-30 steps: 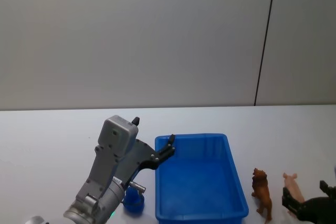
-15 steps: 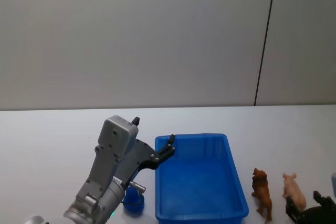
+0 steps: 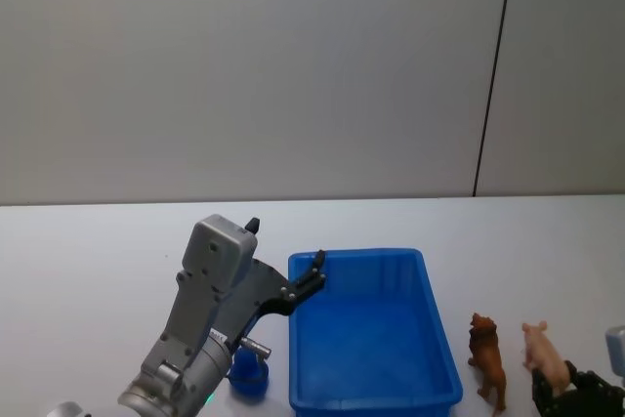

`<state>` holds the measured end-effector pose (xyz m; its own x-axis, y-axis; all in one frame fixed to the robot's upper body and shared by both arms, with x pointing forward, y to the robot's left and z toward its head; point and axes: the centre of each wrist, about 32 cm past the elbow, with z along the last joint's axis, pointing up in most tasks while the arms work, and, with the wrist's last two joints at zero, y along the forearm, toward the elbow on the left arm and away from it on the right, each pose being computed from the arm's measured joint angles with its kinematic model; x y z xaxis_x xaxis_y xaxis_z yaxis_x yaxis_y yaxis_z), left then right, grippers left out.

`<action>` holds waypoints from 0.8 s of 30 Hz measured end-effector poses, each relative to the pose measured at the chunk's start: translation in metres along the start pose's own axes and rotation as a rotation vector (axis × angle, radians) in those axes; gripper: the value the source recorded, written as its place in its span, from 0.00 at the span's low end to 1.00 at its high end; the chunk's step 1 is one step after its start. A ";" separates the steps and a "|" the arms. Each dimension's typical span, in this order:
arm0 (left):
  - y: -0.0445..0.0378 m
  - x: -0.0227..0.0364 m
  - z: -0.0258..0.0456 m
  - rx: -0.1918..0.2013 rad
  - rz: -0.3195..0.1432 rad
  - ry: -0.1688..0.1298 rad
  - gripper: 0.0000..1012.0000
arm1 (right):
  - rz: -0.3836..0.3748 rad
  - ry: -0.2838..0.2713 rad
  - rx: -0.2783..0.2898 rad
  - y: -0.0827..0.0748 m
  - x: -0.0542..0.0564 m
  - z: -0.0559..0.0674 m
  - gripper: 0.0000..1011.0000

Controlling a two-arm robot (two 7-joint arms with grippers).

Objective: Pick up the two dolls from the table and place them into the box.

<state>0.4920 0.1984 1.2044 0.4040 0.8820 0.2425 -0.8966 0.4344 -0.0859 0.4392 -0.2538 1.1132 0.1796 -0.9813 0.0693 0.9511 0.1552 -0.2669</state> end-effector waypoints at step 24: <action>0.0000 0.0000 0.0000 0.000 0.000 0.000 0.99 | 0.177 -0.028 0.227 -0.006 -0.019 0.040 0.38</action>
<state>0.4920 0.1984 1.2044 0.4041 0.8820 0.2425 -0.8966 0.4344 -0.0860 0.4402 -0.2319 1.1521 0.3514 -0.9337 0.0682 0.9358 0.3482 -0.0551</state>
